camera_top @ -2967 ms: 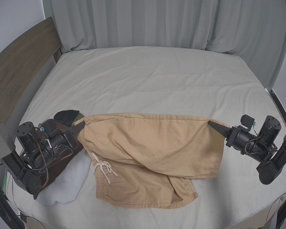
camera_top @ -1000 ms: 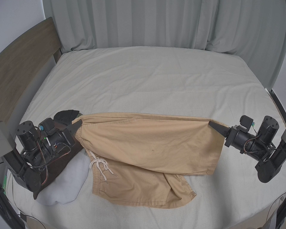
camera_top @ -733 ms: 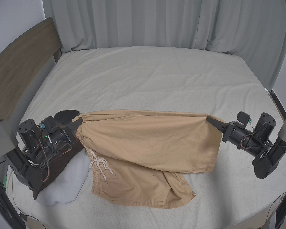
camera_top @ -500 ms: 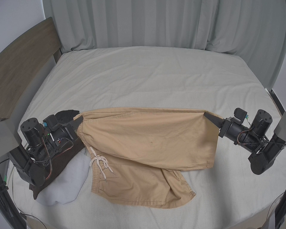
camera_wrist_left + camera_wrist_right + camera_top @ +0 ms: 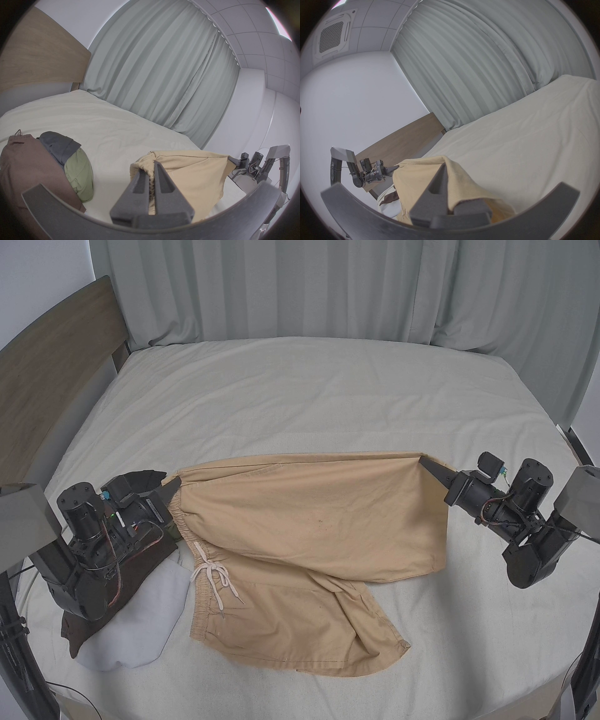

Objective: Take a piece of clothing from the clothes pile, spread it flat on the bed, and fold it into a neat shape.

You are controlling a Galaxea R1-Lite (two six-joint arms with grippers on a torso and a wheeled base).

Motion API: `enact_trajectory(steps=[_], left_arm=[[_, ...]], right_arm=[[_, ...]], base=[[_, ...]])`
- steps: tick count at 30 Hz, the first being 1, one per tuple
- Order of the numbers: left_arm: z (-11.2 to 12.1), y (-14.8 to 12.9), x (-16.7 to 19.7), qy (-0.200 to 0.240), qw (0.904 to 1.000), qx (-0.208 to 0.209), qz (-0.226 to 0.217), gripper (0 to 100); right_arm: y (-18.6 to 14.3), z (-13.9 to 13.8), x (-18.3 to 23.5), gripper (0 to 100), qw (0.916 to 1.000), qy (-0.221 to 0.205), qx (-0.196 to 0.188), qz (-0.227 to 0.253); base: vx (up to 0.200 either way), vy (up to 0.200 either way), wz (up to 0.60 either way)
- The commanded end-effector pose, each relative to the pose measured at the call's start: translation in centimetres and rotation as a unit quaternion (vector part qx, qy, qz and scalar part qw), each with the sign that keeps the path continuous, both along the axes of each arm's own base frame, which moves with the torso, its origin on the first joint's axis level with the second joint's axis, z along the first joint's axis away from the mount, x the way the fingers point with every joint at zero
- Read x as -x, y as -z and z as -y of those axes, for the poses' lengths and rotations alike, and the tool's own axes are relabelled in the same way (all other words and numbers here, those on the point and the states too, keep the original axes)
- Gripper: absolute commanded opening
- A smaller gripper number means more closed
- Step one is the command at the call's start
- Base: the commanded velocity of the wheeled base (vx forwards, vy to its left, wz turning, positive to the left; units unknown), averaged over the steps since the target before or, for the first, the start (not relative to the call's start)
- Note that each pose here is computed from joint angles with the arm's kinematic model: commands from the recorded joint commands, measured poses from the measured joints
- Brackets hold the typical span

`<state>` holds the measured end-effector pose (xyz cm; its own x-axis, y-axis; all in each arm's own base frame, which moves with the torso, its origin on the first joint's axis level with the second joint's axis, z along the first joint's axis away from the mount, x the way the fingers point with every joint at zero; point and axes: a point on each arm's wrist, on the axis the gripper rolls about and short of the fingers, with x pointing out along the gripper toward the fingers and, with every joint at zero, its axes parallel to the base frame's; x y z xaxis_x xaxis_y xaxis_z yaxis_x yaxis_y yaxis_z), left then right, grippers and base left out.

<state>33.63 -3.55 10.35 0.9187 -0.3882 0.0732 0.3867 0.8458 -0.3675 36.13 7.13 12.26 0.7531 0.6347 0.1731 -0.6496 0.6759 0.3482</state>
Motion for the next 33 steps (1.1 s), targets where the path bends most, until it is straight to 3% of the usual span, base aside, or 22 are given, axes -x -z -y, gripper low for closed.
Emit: enact_trajectory(steps=[1, 11, 33], left_arm=[[0.1, 1.2, -1.6, -0.002, 1.0000, 0.000, -0.004, 0], [0.7, 2.3, -4.6, -0.026, 0.9996, 0.006, 0.013, 0], [1.9, 4.2, -8.5, -0.049, 0.9968, 0.060, 0.021, 0]], right_arm=[[1.1, -0.2, -1.6, 0, 0.9999, 0.000, -0.010, -0.010], [2.7, 0.4, -4.3, 0, 0.9998, 0.011, -0.014, -0.005], [5.3, 0.7, -8.7, 0, 0.9995, 0.021, -0.022, 0.005]], base=[[0.000, 0.000, 0.00], [0.000, 0.000, 0.00], [0.000, 0.000, 0.00]])
